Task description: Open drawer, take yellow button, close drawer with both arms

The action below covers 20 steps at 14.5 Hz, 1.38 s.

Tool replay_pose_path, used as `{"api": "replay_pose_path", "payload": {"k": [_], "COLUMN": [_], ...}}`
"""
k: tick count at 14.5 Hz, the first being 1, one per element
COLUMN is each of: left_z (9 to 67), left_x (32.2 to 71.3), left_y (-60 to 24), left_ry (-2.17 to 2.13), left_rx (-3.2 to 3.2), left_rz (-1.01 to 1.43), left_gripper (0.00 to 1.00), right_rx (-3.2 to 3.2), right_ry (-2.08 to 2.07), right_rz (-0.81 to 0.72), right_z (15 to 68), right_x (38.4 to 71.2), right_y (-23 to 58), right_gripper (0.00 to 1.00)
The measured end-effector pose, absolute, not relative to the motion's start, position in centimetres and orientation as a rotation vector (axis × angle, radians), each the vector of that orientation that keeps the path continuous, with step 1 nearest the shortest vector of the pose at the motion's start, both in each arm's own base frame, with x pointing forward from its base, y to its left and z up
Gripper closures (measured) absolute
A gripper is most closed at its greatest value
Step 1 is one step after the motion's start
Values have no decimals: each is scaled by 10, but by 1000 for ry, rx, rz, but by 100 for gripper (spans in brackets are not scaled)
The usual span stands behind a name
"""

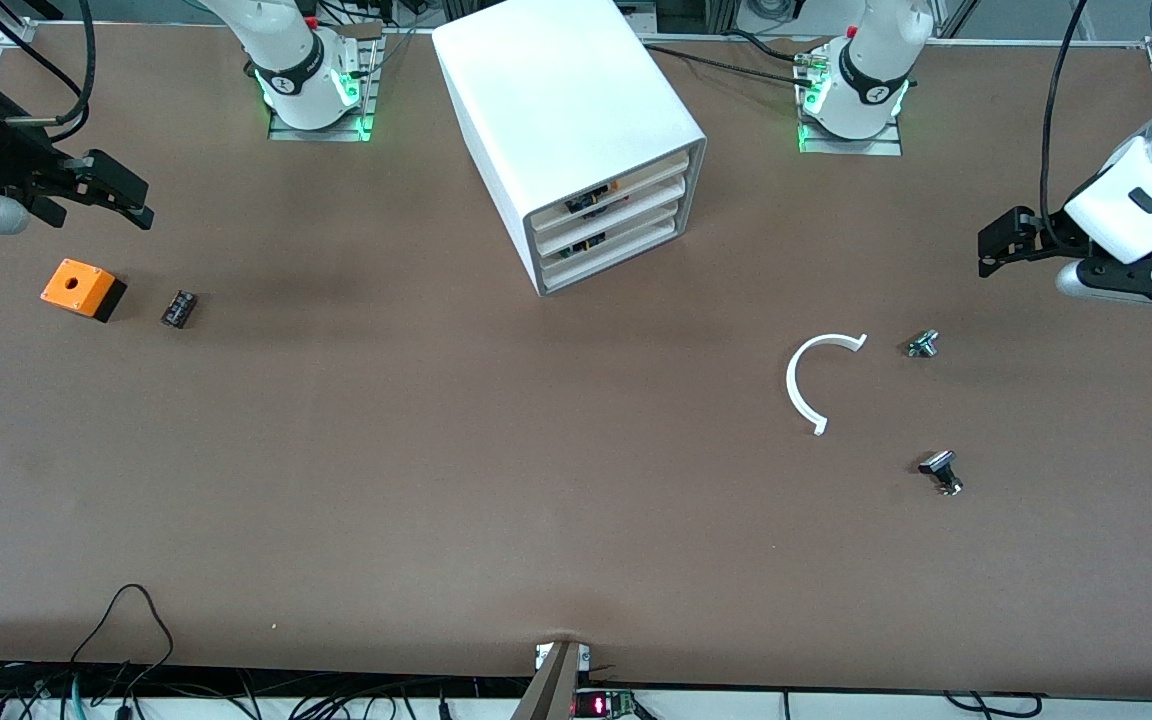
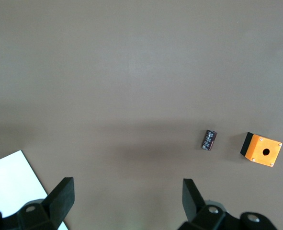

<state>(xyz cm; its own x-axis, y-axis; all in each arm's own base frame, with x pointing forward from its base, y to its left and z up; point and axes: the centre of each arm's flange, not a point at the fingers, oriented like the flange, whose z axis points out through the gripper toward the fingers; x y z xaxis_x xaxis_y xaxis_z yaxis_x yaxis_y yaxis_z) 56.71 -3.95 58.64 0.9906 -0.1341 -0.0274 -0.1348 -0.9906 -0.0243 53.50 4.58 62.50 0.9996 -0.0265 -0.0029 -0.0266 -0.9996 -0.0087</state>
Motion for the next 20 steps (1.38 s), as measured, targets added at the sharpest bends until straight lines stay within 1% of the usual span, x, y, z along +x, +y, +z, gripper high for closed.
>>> {"api": "replay_pose_path", "payload": {"k": [10, 15, 17, 20], "left_z": [584, 583, 580, 574], "left_x": [564, 561, 556, 542], "left_y": [-42, -45, -50, -64], "left_ry": [214, 215, 216, 238], "left_rx": [-3114, -3143, -3192, -3276], "left_rz": [79, 117, 192, 370], "left_gripper": [0, 0, 0, 0], "right_rx": [-3130, -3125, -3124, -3120], "right_ry": [35, 123, 156, 200], "right_rz": [15, 38, 43, 38], "right_z": [619, 607, 602, 599], "right_x": [540, 555, 562, 571], "right_y": [49, 67, 84, 108], "right_gripper": [0, 0, 0, 0]}}
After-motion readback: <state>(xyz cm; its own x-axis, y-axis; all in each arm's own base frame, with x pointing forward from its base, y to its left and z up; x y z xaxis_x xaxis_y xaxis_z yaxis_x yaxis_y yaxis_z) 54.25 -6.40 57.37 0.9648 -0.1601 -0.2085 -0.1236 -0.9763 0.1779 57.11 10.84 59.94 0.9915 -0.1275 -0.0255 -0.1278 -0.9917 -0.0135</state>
